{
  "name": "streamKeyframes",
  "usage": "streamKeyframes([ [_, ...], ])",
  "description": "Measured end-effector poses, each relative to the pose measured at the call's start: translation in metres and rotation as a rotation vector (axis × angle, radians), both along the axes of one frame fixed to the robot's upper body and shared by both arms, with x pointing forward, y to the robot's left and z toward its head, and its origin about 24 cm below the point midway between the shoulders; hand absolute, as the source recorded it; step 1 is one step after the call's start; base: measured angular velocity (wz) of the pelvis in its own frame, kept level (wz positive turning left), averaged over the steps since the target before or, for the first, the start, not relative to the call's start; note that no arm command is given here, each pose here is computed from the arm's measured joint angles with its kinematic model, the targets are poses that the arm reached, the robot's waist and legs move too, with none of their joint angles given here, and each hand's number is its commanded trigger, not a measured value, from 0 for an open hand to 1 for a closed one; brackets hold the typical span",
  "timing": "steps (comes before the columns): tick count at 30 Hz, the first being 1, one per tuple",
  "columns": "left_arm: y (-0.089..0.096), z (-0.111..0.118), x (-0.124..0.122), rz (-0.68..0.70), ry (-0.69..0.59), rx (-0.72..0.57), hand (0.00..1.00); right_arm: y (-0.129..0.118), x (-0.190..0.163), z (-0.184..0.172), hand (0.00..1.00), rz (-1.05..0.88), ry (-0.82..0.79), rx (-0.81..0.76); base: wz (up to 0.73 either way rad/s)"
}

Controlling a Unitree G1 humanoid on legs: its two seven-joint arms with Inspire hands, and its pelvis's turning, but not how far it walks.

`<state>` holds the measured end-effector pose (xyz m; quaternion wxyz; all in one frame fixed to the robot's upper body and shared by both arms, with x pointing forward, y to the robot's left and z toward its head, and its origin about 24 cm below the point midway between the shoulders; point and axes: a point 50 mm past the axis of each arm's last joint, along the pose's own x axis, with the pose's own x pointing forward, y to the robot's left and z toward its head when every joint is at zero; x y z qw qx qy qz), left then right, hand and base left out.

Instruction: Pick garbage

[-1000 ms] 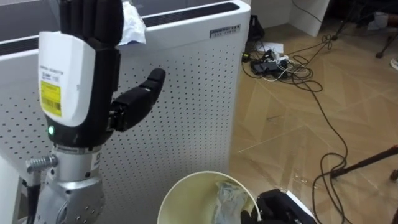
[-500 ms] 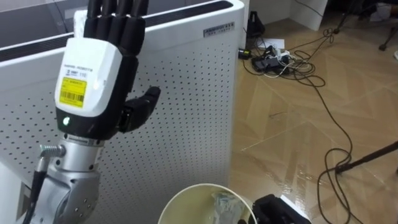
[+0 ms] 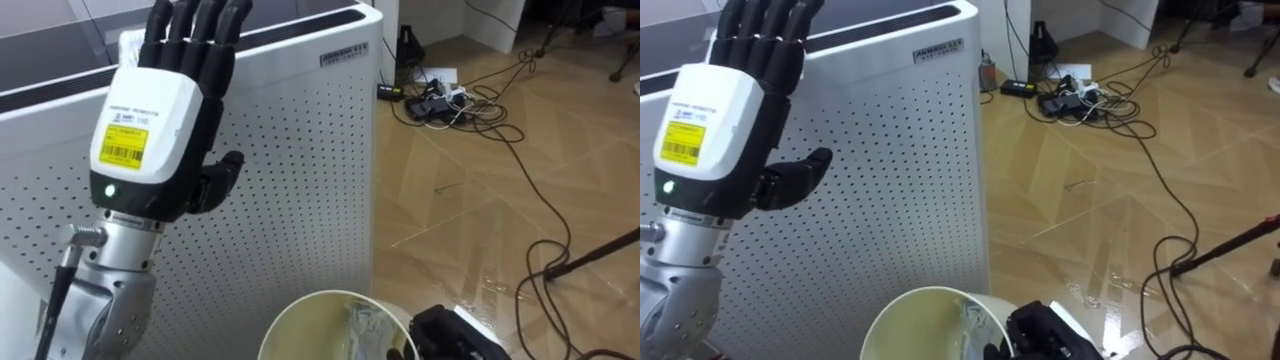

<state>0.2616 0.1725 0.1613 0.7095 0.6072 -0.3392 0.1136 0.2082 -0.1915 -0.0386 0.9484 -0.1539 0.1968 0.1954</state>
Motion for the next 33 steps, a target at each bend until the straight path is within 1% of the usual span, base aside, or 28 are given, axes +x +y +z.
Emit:
streamKeyframes([
  [8,0.002,0.002,0.000,0.003,-0.012,0.003,0.00,-0.001,0.001,0.000,1.00,-0.024,-0.010,-0.008,0.00],
  [13,0.005,0.003,-0.001,0.008,-0.018,0.028,0.00,0.000,0.001,0.000,1.00,-0.027,-0.011,-0.007,0.00],
  [17,0.008,0.008,-0.002,0.029,-0.071,0.057,0.00,0.000,-0.001,-0.001,1.00,-0.027,-0.004,-0.008,0.00],
  [22,0.012,0.015,-0.003,0.046,-0.120,0.047,0.00,-0.001,-0.003,-0.002,1.00,-0.028,0.002,-0.011,0.00],
  [33,0.014,0.017,-0.004,0.053,-0.146,0.035,0.00,0.000,-0.004,-0.004,1.00,-0.039,0.009,-0.019,-0.01],
])
